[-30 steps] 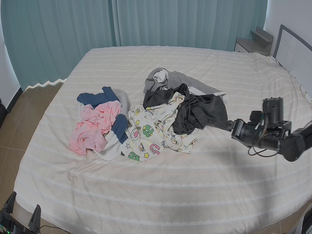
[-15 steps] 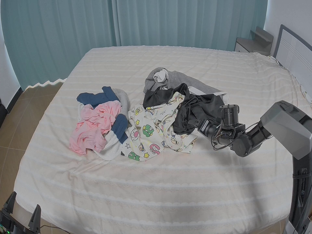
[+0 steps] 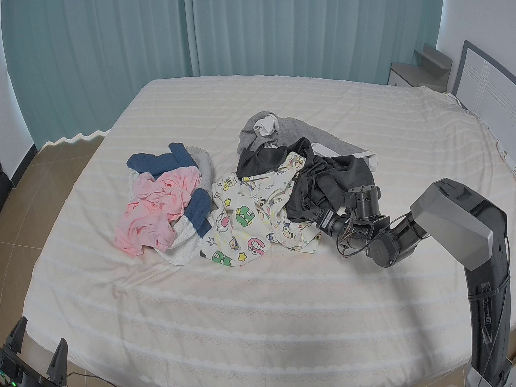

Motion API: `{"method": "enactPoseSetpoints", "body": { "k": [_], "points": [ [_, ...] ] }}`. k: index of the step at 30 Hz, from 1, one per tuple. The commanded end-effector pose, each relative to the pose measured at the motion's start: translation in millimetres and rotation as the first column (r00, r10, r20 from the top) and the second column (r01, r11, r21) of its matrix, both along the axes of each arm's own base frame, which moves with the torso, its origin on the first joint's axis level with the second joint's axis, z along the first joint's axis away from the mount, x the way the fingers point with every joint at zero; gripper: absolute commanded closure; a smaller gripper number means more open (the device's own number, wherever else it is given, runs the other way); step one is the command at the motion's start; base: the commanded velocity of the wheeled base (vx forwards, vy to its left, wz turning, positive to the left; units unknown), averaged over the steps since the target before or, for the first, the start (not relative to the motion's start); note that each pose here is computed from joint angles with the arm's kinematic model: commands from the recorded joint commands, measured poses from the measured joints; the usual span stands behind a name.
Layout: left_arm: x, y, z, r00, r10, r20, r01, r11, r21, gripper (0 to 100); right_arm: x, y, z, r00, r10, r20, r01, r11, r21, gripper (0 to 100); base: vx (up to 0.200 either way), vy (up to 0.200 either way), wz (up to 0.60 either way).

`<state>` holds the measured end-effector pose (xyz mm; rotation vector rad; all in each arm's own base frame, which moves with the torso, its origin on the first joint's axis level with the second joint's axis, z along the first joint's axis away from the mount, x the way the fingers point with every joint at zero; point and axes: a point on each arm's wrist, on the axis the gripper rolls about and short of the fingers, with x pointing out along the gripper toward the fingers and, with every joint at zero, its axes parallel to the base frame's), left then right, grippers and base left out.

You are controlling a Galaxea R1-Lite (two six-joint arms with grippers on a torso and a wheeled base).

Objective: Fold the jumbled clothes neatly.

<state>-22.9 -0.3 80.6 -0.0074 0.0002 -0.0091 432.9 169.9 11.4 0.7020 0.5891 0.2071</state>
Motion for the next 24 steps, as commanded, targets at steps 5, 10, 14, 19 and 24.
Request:
{"method": "enactPoseSetpoints", "body": {
  "k": [5,10,14,19,24],
  "points": [
    [0.1,0.0,-5.2,1.000,0.000,-0.001,0.000,1.000,0.000,0,6.0,14.2,-15.9,1.000,0.010,-0.008,-0.010,1.000,-0.012,0,0.000,0.000,0.00],
    [0.1,0.0,-5.2,1.000,0.000,-0.001,0.000,1.000,0.000,0,9.6,19.7,-18.8,1.000,0.017,0.002,-0.016,1.000,-0.010,0,0.000,0.000,0.00],
    [0.1,0.0,-5.2,1.000,0.000,-0.001,0.000,1.000,0.000,0,14.9,23.6,-19.7,1.000,0.020,0.018,-0.020,1.000,-0.005,0,0.000,0.000,0.00],
    [0.1,0.0,-5.2,1.000,0.000,-0.001,0.000,1.000,0.000,0,13.8,28.8,-19.9,1.000,0.030,-0.001,-0.030,0.999,-0.013,100,0.000,0.000,0.00],
    [0.1,0.0,-5.2,1.000,0.000,-0.001,0.000,1.000,0.000,0,12.0,29.6,-23.2,0.999,0.031,-0.011,-0.031,0.999,-0.017,100,0.000,0.000,0.00]
  ]
}}
